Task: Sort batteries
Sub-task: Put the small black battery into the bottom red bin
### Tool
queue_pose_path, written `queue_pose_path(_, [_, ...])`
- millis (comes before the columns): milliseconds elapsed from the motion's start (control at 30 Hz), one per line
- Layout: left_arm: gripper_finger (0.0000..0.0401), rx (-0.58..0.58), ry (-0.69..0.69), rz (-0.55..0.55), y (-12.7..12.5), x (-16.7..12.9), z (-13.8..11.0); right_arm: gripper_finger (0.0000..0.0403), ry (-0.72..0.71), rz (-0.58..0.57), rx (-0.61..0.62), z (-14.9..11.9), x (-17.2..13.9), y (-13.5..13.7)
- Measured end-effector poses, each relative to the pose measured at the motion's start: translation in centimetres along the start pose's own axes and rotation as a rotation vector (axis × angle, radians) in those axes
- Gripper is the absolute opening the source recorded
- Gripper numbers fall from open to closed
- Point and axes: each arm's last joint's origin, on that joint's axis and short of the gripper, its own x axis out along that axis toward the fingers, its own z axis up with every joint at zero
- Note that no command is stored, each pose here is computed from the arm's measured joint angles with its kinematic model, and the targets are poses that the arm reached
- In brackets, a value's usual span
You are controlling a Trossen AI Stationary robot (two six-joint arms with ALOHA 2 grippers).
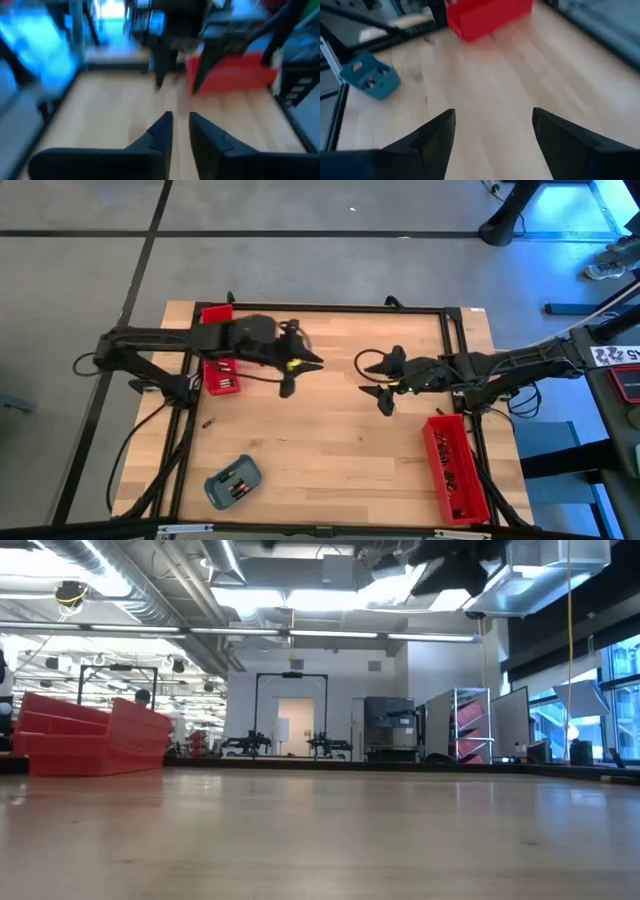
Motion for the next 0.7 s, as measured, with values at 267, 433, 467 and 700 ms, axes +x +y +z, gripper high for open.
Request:
queue_pose_path(267, [0.0137,-0.122,-0.168,-0.022,-0.3,-3.0,1.9,0.0266,0.063,-0.138,0.109,0.9,0.1,-2.9])
queue_pose_path(433, [0.0152,-0.319,-0.074,-0.014,-0.7,-2.0,1.0,0.0266,0.351,-0.244,0.251,-0.3,-0.4,-6.9])
queue_pose_path(467, [0.0152,-0.346,-0.053,0.002,-0.8,-1.5,0.7,0.0266,0.423,-0.276,0.285,-0.8,-0.6,-7.7])
queue_pose_path(700, [0.0153,-0.44,0.08,0.146,-1.1,1.3,-1.3,0.0266,0.848,-0.492,0.434,-5.1,-1.5,-11.5])
